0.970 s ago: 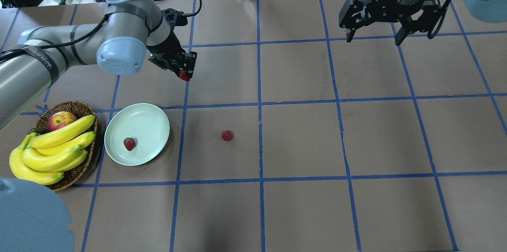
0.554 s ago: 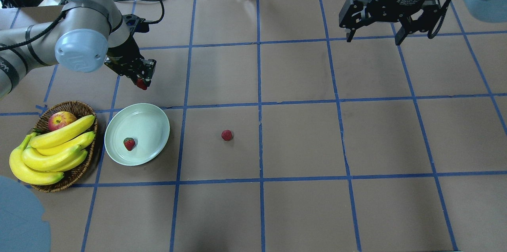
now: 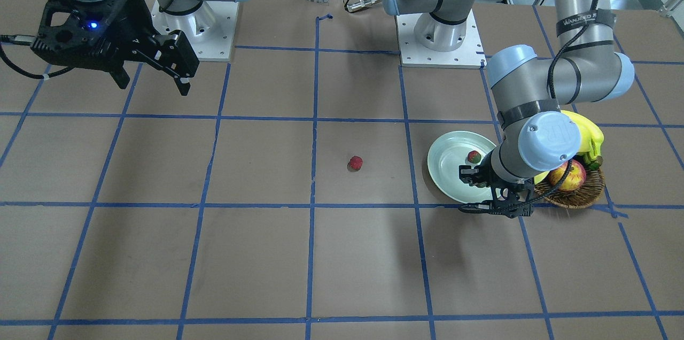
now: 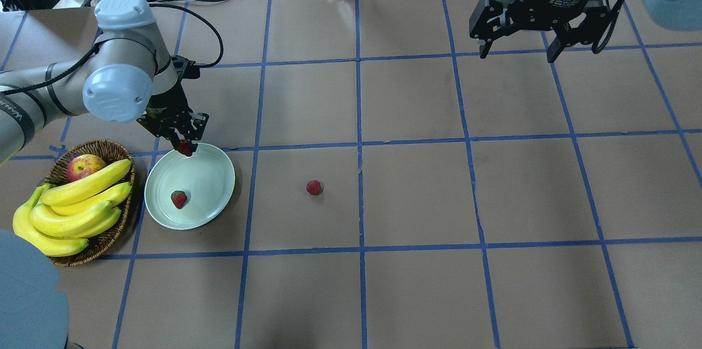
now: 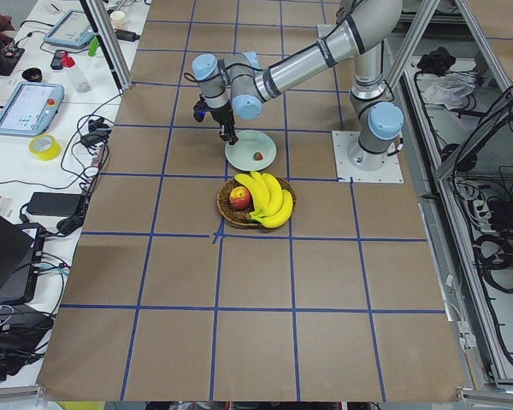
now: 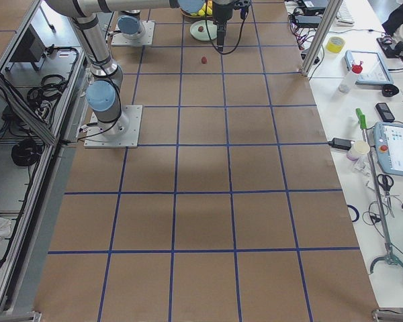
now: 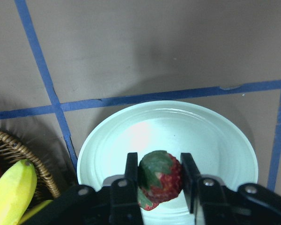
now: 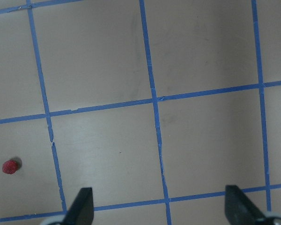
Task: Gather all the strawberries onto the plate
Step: 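Lift the strawberry with the left gripper and carry it over the plate, then lower the strawberry onto the plate and open the left gripper, then move the left gripper over to the last strawberry on the table, then lower the left gripper and grasp the last strawberry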
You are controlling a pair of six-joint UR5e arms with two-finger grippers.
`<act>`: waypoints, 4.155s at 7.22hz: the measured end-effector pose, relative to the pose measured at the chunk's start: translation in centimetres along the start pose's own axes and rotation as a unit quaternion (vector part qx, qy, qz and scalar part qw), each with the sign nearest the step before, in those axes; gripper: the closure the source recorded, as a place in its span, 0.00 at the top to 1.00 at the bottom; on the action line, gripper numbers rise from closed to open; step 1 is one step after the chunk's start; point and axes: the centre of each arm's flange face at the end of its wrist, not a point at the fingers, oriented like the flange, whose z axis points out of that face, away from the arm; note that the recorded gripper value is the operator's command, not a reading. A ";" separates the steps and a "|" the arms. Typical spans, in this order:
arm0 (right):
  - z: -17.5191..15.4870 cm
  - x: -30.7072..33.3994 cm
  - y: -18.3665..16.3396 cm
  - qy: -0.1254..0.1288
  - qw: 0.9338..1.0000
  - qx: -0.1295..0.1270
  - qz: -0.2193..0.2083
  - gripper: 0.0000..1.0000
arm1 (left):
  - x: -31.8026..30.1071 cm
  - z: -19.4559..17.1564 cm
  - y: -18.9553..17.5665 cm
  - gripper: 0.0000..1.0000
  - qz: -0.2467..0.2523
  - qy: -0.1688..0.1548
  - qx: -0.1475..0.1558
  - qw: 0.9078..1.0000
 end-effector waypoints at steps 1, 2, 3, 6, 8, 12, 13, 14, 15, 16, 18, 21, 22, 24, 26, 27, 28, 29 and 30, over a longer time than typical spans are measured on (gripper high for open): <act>0.0 0.0 0.0 0.000 1.000 0.000 0.000 1.00 | 0.2 1.2 0.3 0.29 -0.012 0.001 -0.010 1.000; 0.0 0.0 0.0 0.000 1.000 0.000 0.000 1.00 | 0.3 1.9 0.5 0.99 -0.030 0.002 -0.017 0.999; 0.0 -0.1 0.0 -0.001 1.000 0.000 -0.001 1.00 | 0.4 2.3 0.6 1.00 -0.056 0.002 -0.021 0.998; 0.0 -0.1 0.0 -0.001 1.000 0.000 -0.001 1.00 | 0.4 1.4 0.8 1.00 -0.093 0.001 -0.014 0.996; 0.0 -0.1 0.0 0.000 1.000 0.000 -0.001 1.00 | 1.9 -1.1 0.9 1.00 -0.132 0.013 0.005 0.991; 0.0 0.0 0.0 0.000 1.000 0.000 -0.001 1.00 | 11.5 -3.3 1.8 1.00 -0.200 0.101 0.014 0.974; 0.0 0.0 0.0 0.000 1.000 0.000 0.000 1.00 | 14.8 -3.4 2.2 1.00 -0.206 0.112 0.020 0.972; 0.0 0.0 0.0 0.000 1.000 0.000 0.000 1.00 | 18.3 -3.0 2.7 1.00 -0.198 0.118 0.038 0.972; 0.0 0.0 0.0 0.000 1.000 0.000 0.000 1.00 | 20.7 -2.0 3.2 1.00 -0.197 0.124 0.045 0.972; 0.0 0.0 0.0 0.000 1.000 0.000 0.000 1.00 | 21.9 -0.6 3.9 1.00 -0.198 0.127 0.041 0.971; 0.0 0.0 0.0 0.000 1.000 0.000 0.000 1.00 | 22.5 2.1 5.0 1.00 -0.200 0.122 0.020 0.972; 0.0 0.0 0.0 0.001 1.000 0.000 0.000 1.00 | 22.7 3.7 5.5 0.82 -0.203 0.121 0.004 0.972; 0.0 0.0 0.0 0.001 1.000 0.000 0.000 1.00 | 22.8 4.0 5.4 0.71 -0.203 0.128 -0.002 0.971; 0.0 0.0 0.0 0.001 1.000 0.000 0.000 1.00 | 23.1 4.5 5.3 0.42 -0.204 0.134 -0.010 0.970; 0.0 0.0 0.0 0.001 1.000 0.000 0.000 1.00 | 23.1 4.8 5.3 0.00 -0.205 0.134 -0.016 0.970; 0.0 0.0 0.0 0.001 1.000 0.000 -0.001 1.00 | 23.1 4.8 5.2 0.00 -0.205 0.133 -0.017 0.970; 0.0 0.0 0.0 0.001 1.000 0.000 -0.001 1.00 | 23.1 4.8 5.2 0.00 -0.204 0.133 -0.015 0.970; 0.0 0.0 0.0 0.001 1.000 0.000 -0.001 1.00 | 23.0 4.1 4.9 0.00 -0.201 0.134 -0.007 0.970; 0.0 0.0 0.0 0.001 1.000 0.000 -0.001 1.00 | 22.8 2.3 4.3 0.00 -0.199 0.133 0.014 0.971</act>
